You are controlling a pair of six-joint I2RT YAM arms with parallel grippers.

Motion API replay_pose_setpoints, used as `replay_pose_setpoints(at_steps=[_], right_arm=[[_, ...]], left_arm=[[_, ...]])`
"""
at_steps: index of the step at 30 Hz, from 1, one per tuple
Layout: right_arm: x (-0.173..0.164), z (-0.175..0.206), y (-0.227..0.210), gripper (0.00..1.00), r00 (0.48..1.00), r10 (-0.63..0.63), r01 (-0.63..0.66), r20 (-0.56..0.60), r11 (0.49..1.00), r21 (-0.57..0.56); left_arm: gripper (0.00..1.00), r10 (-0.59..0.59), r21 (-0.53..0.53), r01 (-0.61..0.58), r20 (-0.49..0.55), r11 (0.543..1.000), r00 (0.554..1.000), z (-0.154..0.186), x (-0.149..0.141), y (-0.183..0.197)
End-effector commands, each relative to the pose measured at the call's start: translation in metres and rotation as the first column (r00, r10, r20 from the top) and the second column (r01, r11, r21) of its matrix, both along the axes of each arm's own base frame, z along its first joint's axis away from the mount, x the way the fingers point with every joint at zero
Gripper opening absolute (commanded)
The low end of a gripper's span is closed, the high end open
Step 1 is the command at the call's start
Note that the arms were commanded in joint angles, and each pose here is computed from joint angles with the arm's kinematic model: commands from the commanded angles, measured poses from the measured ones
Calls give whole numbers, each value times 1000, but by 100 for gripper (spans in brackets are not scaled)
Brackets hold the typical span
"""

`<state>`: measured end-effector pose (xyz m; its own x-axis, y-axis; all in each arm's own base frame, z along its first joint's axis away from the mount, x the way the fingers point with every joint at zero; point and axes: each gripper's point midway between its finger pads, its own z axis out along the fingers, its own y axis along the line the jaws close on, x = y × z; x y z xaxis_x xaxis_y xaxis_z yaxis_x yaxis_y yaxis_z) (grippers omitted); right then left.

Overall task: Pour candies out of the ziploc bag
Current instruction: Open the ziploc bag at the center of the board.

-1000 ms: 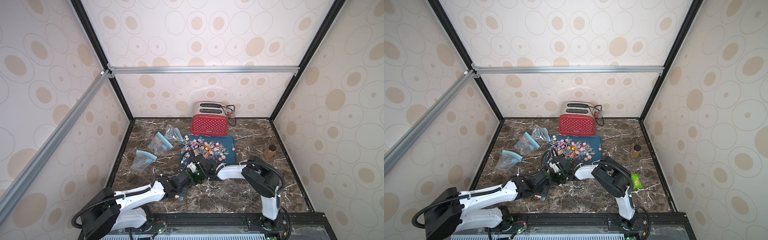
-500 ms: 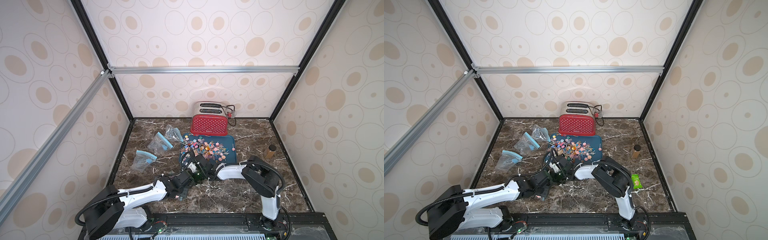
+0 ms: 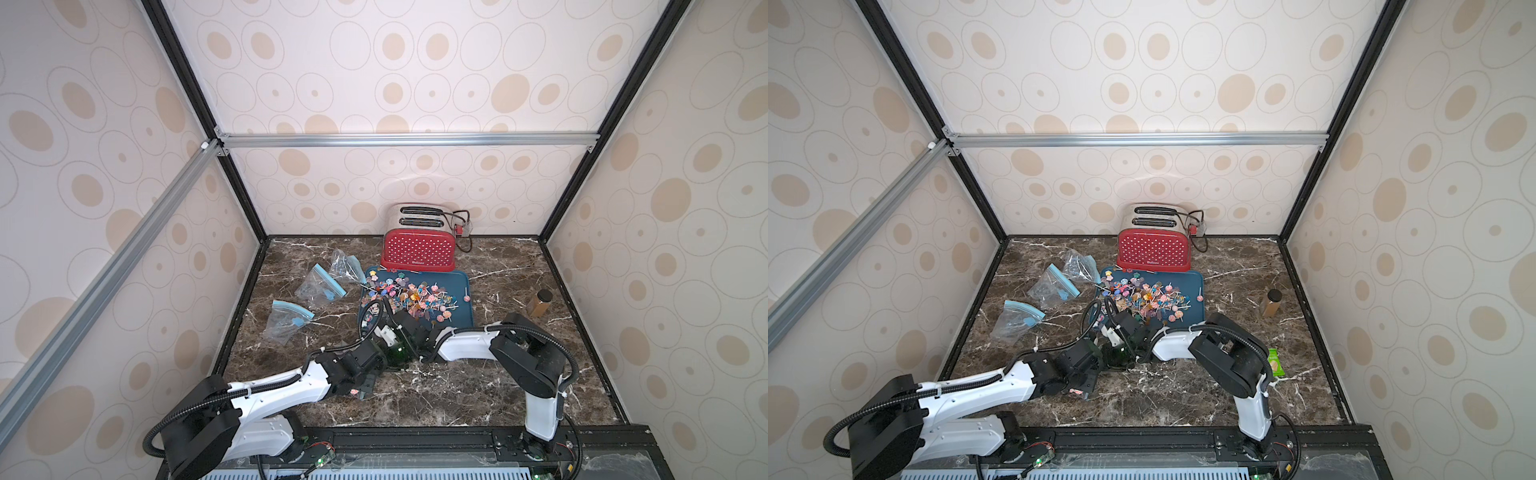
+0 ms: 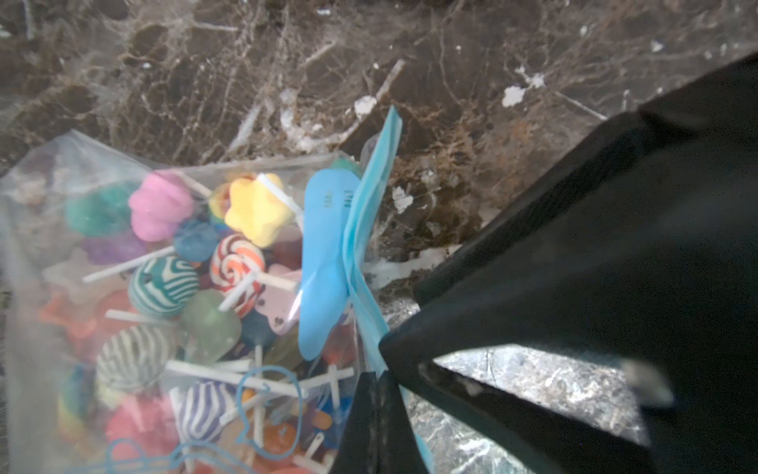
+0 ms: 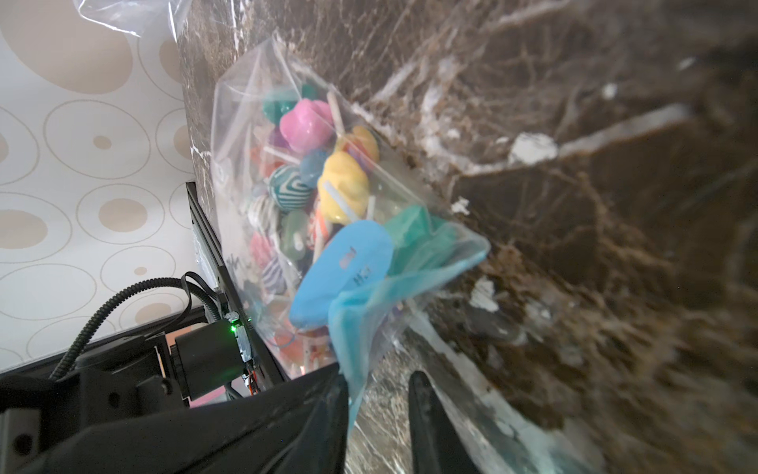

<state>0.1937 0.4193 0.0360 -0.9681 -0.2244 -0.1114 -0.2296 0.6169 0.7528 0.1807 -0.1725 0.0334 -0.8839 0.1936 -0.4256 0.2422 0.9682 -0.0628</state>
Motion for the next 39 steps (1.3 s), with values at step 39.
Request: replay_pose_setpoints(at_steps=[39], right_arm=[[1, -15, 17, 11, 1000, 9, -10, -27, 1000, -27]], left_arm=[[0, 38, -9, -38, 25, 999, 999, 9, 3, 7]])
